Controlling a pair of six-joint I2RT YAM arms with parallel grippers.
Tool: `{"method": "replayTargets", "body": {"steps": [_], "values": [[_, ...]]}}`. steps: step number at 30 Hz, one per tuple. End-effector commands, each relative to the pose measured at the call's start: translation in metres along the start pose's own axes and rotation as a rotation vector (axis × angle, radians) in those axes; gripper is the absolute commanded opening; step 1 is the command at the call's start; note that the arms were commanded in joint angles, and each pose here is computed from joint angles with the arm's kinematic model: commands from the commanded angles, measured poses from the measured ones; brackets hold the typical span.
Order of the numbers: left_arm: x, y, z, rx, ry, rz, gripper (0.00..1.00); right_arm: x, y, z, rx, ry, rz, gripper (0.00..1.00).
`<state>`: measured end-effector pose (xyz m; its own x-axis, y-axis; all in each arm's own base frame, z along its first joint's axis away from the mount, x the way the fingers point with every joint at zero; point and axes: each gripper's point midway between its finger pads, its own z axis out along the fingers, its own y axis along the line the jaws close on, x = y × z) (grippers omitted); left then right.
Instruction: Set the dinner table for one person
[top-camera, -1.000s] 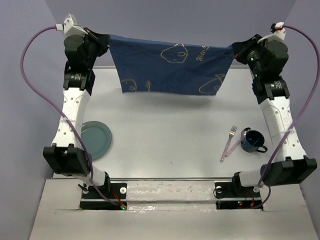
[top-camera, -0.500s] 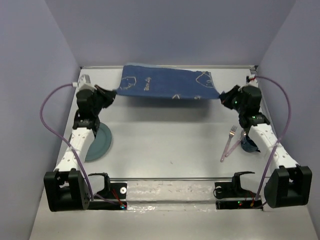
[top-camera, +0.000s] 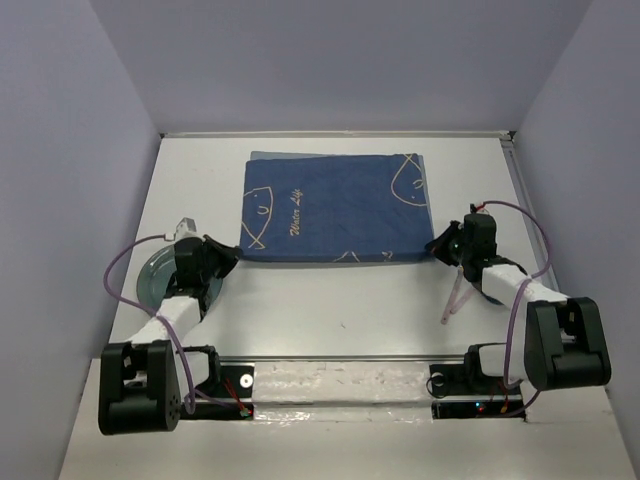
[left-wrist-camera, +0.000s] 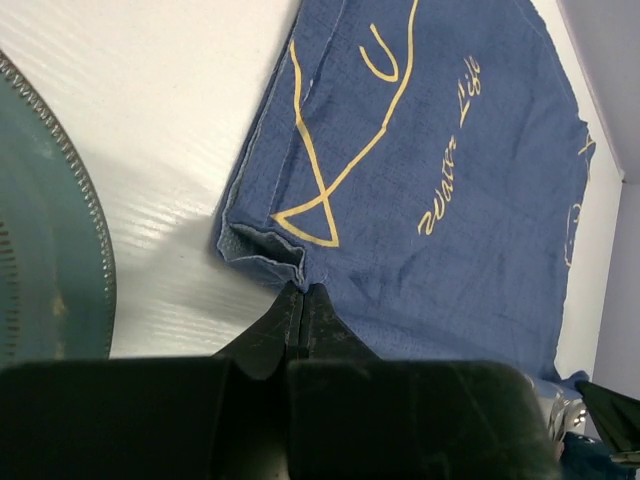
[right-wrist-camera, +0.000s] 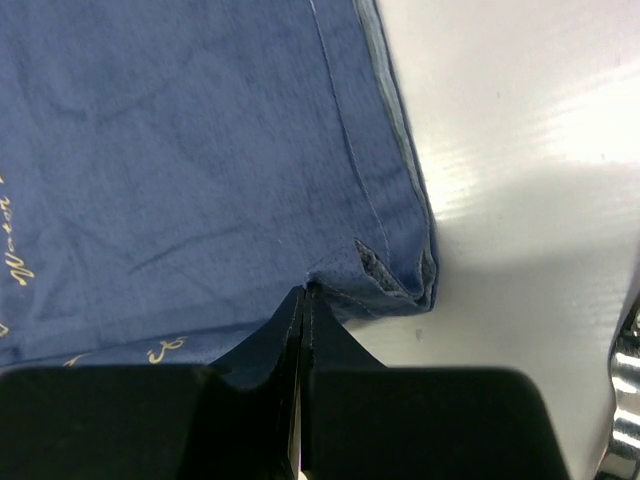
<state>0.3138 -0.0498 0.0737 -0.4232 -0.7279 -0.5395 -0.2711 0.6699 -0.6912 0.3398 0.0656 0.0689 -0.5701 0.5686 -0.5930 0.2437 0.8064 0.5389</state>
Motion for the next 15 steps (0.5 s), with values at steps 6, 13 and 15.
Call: {"method": "replayTargets", "body": {"steps": [6,13,15], "values": [[-0.004,0.004,-0.028,0.042,-0.113,0.035,0.00,0.022,-0.009,-0.020,-0.039,-0.011,0.036,0.00],[-0.001,0.009,-0.048,0.045,-0.151,0.048,0.00,0.029,-0.007,-0.034,-0.060,-0.005,0.038,0.00],[0.002,0.006,-0.052,0.070,-0.158,0.043,0.00,0.033,-0.009,-0.037,-0.060,0.005,0.042,0.00]]}}
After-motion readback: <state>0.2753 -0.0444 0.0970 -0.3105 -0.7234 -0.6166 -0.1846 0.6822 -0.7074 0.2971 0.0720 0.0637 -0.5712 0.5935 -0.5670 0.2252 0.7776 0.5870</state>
